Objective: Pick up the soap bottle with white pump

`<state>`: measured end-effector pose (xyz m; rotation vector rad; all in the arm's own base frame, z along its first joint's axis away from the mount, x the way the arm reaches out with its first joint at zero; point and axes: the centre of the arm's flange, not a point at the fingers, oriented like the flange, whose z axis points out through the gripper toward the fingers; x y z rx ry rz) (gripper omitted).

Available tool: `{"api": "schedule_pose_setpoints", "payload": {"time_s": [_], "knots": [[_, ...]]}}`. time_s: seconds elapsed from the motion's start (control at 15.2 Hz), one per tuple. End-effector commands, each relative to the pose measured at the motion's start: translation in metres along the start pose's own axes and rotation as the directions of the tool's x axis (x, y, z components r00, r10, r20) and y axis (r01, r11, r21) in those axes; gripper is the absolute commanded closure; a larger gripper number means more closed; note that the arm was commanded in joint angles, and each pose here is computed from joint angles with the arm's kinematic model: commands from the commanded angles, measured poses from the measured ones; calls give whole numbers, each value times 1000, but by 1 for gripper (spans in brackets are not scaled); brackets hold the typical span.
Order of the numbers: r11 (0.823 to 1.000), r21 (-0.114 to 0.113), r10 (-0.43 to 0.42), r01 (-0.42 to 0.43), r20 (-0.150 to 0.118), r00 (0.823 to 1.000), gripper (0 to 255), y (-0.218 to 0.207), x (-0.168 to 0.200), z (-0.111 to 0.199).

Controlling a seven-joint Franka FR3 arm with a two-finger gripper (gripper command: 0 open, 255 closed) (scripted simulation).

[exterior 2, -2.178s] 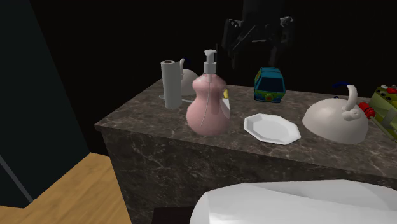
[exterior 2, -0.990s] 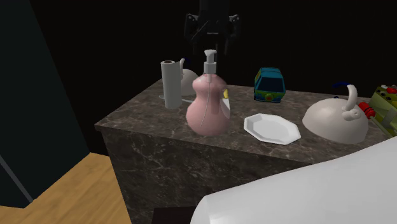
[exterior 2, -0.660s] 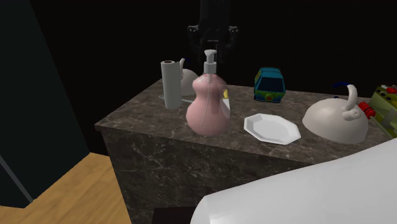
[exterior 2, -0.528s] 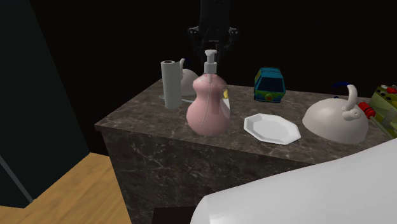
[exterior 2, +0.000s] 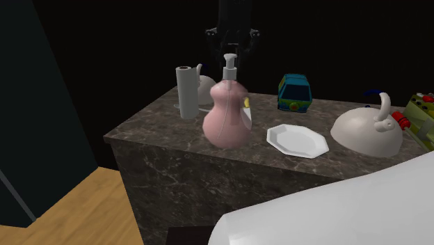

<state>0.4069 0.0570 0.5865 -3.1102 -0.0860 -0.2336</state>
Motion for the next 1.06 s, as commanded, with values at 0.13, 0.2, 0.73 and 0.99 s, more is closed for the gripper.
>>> {"api": "schedule_pose_setpoints", "payload": {"time_s": [0.13,0.2,0.73,0.99], "knots": [[1000,1,0,0,0,1000,255,-1,3,-19],[1000,1,0,0,0,1000,255,-1,3,-24],[1000,1,0,0,0,1000,255,-2,10,-65],[1000,1,0,0,0,1000,255,-2,12,-77]]}}
